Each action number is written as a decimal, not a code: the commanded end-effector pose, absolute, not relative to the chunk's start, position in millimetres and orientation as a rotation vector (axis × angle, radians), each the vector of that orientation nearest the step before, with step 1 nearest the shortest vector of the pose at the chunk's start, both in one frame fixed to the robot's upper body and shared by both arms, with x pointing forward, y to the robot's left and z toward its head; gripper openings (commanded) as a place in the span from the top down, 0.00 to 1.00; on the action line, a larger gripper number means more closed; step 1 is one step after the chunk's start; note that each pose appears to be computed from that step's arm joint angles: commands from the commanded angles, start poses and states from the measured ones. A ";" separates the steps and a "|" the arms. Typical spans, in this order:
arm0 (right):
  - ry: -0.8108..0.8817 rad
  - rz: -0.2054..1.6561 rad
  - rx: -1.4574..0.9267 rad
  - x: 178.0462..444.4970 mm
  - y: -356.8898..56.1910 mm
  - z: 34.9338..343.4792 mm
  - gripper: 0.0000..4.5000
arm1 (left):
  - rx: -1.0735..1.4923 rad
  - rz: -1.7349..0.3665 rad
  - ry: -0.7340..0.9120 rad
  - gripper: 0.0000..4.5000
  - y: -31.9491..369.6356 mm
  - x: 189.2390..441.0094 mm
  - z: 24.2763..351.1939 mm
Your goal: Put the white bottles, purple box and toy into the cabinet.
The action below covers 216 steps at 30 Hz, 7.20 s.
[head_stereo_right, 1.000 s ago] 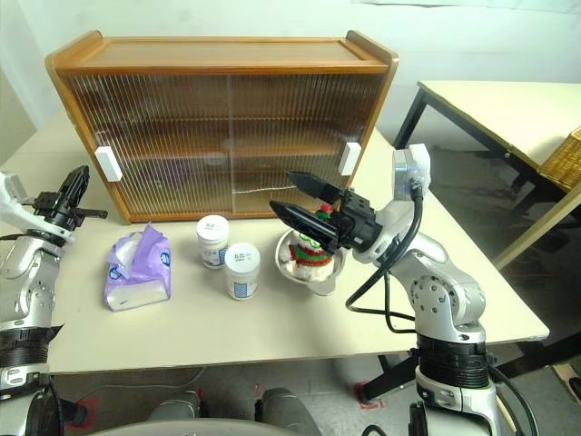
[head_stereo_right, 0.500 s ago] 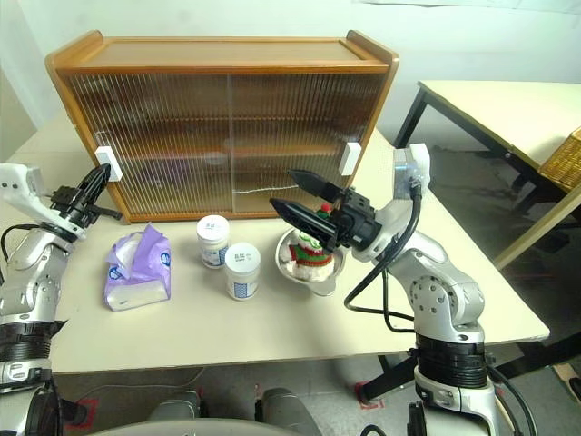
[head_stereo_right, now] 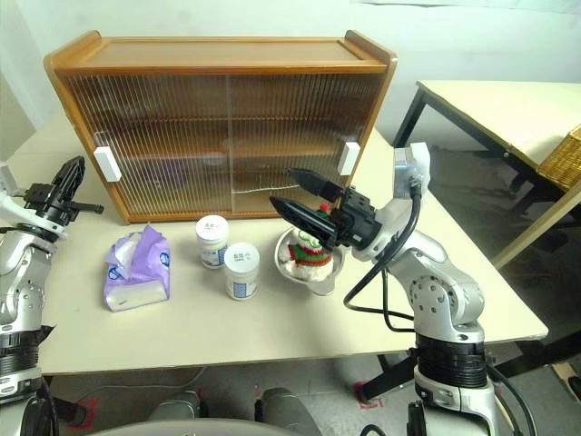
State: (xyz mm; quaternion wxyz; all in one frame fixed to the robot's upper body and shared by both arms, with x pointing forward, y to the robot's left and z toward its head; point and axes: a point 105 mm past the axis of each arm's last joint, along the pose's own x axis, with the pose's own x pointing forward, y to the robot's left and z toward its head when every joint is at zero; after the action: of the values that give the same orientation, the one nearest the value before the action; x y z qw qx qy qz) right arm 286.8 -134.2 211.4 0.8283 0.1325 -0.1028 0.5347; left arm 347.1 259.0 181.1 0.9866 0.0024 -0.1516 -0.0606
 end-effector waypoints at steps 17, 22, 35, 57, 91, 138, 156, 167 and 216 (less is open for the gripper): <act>-0.227 1.130 0.258 285.1 -134.4 214.0 0.00 | -0.007 -0.130 -0.200 1.00 259.5 361.2 151.9; -0.229 1.126 0.256 284.1 -134.6 214.7 0.00 | -0.009 -0.155 -0.199 1.00 256.0 363.2 151.3; -0.238 1.117 0.253 283.3 -136.0 215.6 0.00 | 0.001 -0.197 -0.209 1.00 249.1 370.5 156.8; -0.235 1.106 0.257 283.0 -136.3 213.7 0.00 | -0.038 -0.488 -0.210 1.00 176.5 382.6 163.0; -0.237 1.088 0.251 281.4 -138.7 214.3 0.00 | -0.077 -0.782 -0.222 1.00 80.5 403.6 171.1; -0.189 1.224 0.292 294.3 -122.6 208.9 0.00 | -0.084 -0.559 -0.029 0.00 234.2 236.4 117.9; -0.189 1.220 0.280 292.6 -123.5 212.7 0.00 | -0.104 -0.507 0.080 0.00 231.3 230.9 61.5; -0.195 1.208 0.277 291.9 -124.7 214.3 0.00 | -0.099 -0.456 0.172 0.00 243.3 218.7 31.5; -0.195 1.206 0.282 293.8 -119.9 209.3 0.00 | -0.101 -0.602 -0.262 1.00 220.0 310.4 207.3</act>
State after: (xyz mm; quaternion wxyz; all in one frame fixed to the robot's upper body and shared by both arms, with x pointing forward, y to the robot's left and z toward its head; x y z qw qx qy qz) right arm 293.9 -122.4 210.3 0.8113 0.1344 -0.0927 0.5613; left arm 307.9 221.9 200.5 0.9437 -0.0449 -0.1302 -0.3006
